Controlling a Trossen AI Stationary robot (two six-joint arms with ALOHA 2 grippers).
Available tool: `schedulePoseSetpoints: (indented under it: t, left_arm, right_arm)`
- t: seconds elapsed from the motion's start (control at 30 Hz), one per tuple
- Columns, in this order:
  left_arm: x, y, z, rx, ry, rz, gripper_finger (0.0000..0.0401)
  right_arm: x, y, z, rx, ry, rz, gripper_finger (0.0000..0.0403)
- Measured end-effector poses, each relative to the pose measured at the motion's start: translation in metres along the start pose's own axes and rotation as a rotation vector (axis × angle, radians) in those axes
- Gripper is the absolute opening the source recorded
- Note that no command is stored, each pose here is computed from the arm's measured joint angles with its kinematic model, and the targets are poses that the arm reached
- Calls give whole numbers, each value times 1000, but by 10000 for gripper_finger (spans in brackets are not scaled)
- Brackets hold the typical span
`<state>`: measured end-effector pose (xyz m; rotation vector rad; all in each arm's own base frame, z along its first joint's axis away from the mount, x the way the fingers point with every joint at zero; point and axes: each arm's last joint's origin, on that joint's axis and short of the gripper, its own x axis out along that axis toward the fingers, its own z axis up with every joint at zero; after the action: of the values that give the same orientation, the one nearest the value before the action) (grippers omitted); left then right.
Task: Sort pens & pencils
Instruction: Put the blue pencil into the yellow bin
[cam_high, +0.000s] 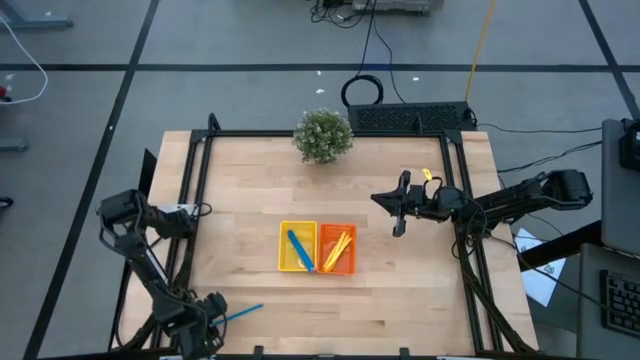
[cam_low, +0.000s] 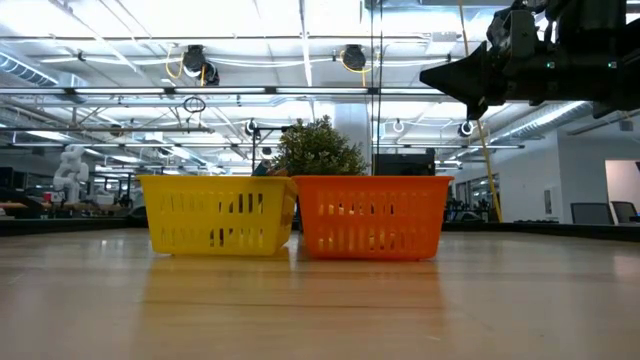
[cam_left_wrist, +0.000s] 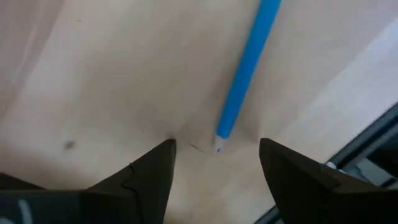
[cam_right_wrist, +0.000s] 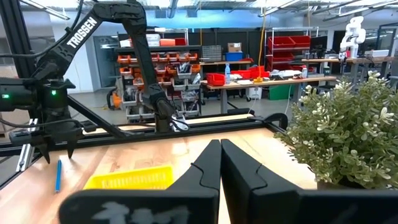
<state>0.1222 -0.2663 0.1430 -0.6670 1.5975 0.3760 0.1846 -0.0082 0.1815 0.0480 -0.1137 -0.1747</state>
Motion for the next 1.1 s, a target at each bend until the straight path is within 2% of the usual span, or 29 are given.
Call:
schedulePoseSetpoints:
  t: [0.23, 0.37, 0.47, 0.83, 1.1]
  left_arm:
    - [8, -1, 4, -1, -7, 34, 241]
    - [8, 1, 5, 53, -42, 46, 231]
    - [8, 3, 5, 63, -52, 66, 197]
    - [9, 5, 6, 108, -68, 85, 13]
    - [10, 5, 6, 135, -69, 81, 4]
  right_arm:
    - [0, 0, -1, -1, 12, 1, 0]
    - [0, 0, -2, -3, 23, 1, 0]
    - [0, 0, -2, 4, 24, 2, 0]
    - [0, 0, -3, 4, 30, 1, 0]
    - [0, 0, -3, 4, 30, 1, 0]
